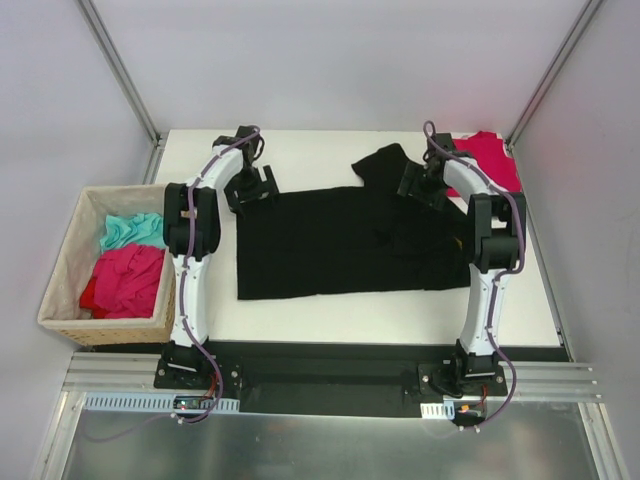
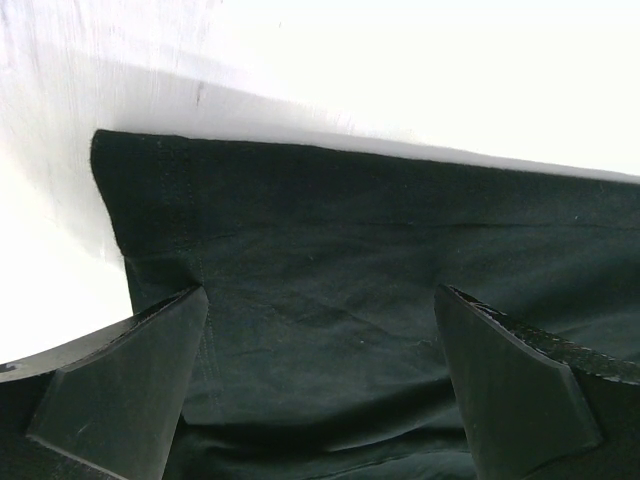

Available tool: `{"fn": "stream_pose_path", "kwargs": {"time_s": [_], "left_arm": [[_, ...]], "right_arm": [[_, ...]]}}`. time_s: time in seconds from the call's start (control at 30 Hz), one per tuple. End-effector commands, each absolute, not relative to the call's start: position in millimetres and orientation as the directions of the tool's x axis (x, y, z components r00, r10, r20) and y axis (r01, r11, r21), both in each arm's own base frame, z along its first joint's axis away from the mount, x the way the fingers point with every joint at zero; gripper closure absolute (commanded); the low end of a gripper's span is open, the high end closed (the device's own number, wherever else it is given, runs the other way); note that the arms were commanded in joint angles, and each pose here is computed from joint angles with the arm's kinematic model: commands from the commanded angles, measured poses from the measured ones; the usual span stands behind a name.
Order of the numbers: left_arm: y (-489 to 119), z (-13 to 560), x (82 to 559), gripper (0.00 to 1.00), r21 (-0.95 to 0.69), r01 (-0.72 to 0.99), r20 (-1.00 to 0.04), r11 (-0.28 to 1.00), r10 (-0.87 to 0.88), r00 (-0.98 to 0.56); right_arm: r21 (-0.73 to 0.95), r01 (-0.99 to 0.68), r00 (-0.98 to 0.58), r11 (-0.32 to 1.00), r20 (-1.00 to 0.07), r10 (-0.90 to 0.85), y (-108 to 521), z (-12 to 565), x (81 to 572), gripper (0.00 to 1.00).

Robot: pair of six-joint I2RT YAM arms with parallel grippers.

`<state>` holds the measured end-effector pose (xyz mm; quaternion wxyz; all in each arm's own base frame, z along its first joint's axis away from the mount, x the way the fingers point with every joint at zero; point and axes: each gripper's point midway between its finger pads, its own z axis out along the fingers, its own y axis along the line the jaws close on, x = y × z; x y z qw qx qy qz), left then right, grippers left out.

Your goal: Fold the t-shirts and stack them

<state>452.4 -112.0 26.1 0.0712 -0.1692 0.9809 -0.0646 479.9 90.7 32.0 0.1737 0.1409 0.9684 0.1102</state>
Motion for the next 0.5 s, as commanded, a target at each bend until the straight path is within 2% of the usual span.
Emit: {"fn": "stream_pose_path", "kwargs": {"time_s": [0.0,0.17,0.47], "left_arm": [[-112,22,422,0.01,-0.124,-0.319,-0.032,0.939,-0.325,-0.945],[-109,32,409,0.01,-0.125,-0.293,-0.034,0.948,-0.299,-0.954],[-99,47,372,0.01,-0.082,-0.25,-0.033,0.965,-0.254,-0.967]], "right_arm": [[0.261,0.297,-0.908,0.919,-0.219,0.356,89,31,440,0.18],[0.267,0.315,-0.892,0.911,-0.246,0.38,86,40,419,0.18],[0.179,0.286,-0.905,0.941,-0.274,0.327,92,43,371,0.18]]}}
